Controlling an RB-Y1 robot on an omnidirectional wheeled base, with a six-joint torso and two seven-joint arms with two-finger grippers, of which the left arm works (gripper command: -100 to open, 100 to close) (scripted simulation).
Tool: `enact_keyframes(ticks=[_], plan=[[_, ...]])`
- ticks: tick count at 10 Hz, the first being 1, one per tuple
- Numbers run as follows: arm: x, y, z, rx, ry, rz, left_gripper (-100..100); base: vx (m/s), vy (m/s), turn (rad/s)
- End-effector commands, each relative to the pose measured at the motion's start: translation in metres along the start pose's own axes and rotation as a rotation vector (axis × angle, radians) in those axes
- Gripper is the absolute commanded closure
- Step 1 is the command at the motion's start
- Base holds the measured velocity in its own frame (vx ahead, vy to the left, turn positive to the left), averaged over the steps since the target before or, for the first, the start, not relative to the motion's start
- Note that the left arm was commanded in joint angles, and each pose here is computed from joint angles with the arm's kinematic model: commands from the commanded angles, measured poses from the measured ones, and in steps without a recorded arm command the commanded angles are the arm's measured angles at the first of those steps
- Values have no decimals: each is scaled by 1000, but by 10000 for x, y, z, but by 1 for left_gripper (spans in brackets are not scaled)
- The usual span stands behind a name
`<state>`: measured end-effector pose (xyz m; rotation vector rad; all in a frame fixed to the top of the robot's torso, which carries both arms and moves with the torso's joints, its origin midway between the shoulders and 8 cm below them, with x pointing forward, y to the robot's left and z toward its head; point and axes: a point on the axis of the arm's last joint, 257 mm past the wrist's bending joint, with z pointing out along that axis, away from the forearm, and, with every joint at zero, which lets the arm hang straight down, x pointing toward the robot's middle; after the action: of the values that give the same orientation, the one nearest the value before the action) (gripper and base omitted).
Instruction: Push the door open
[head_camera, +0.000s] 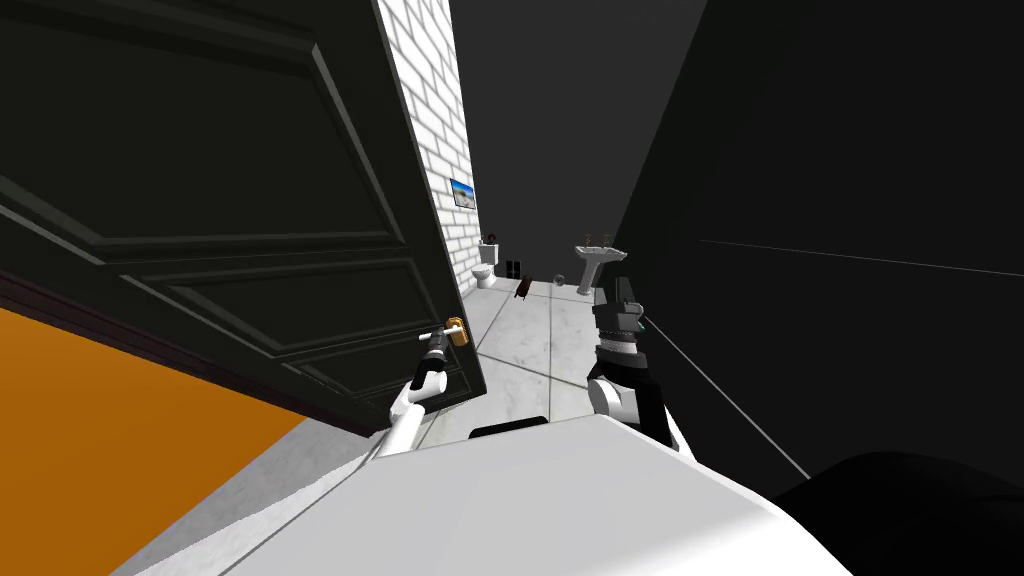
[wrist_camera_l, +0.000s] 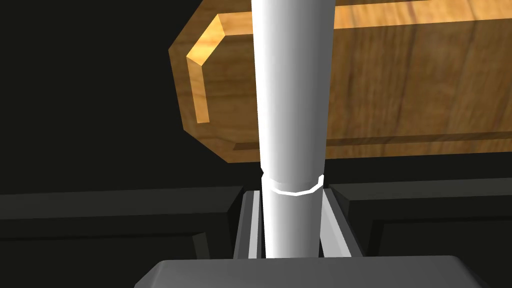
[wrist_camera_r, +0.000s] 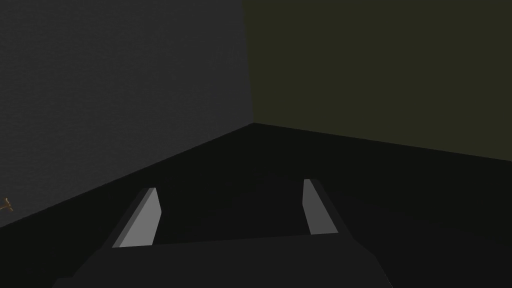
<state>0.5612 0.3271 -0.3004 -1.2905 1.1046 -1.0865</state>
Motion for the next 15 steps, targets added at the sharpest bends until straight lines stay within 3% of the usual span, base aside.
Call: enact_keyframes(ticks=[1,6,11,15], plan=[[-123,-70,28,13,-21,1,100,189,-69,58],[-432,-75,14,15,-80,0,100,168,-80,63],[-580,-42,-7,7,-108,-1,100,133,-62,51],[-839,-61,-32,11,-155,-1,100,167,-44,57]])
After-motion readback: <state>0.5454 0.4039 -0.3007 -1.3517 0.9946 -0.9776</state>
